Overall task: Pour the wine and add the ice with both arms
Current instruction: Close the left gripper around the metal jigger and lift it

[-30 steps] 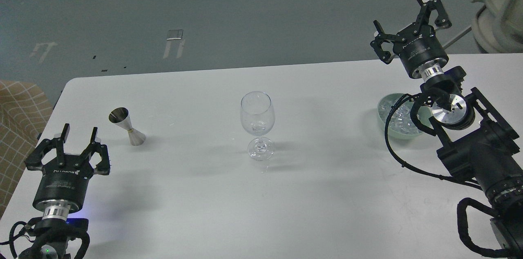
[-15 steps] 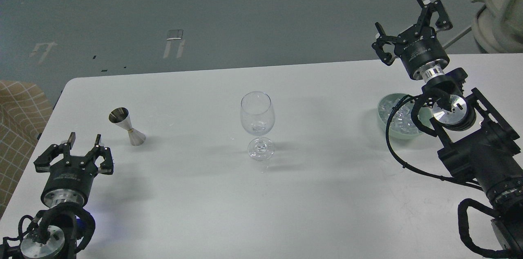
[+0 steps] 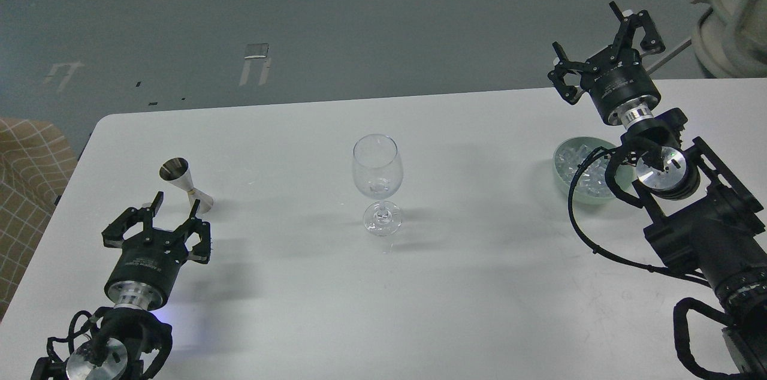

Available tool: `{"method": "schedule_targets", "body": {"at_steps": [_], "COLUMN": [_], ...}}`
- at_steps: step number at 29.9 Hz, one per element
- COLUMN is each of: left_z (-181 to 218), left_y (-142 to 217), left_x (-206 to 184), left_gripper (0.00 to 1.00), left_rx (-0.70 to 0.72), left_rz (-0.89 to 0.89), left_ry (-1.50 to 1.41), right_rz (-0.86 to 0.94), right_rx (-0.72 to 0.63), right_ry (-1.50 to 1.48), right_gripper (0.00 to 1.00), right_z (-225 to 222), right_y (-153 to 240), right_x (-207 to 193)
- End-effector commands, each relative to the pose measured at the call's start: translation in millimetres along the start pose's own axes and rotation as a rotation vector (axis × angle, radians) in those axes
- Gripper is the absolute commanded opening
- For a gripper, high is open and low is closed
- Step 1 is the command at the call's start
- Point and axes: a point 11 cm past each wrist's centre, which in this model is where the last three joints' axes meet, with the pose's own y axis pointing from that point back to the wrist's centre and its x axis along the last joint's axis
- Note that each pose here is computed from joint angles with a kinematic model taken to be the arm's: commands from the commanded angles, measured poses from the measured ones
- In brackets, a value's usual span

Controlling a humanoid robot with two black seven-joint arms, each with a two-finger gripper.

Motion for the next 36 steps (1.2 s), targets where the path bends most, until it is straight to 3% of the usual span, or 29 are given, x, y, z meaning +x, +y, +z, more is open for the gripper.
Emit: {"method": "schedule_targets", "body": {"at_steps": [1, 36], "left_z": [-1, 0], "left_y": [-6, -52], "left_x": [3, 20], "left_gripper": [0.56, 0.56], "left_rx": [0.001, -0.013], "left_rz": [0.006, 0.056], "left_ry": [0.002, 0.064], "right_rz": [0.008, 0.019], "right_rx": [-0.002, -0.010], "right_ry": [-0.001, 0.006], "right_gripper": [1.00, 1.00], "right_z": [2, 4], "right_y": [2, 2], "right_x": [3, 4]}}
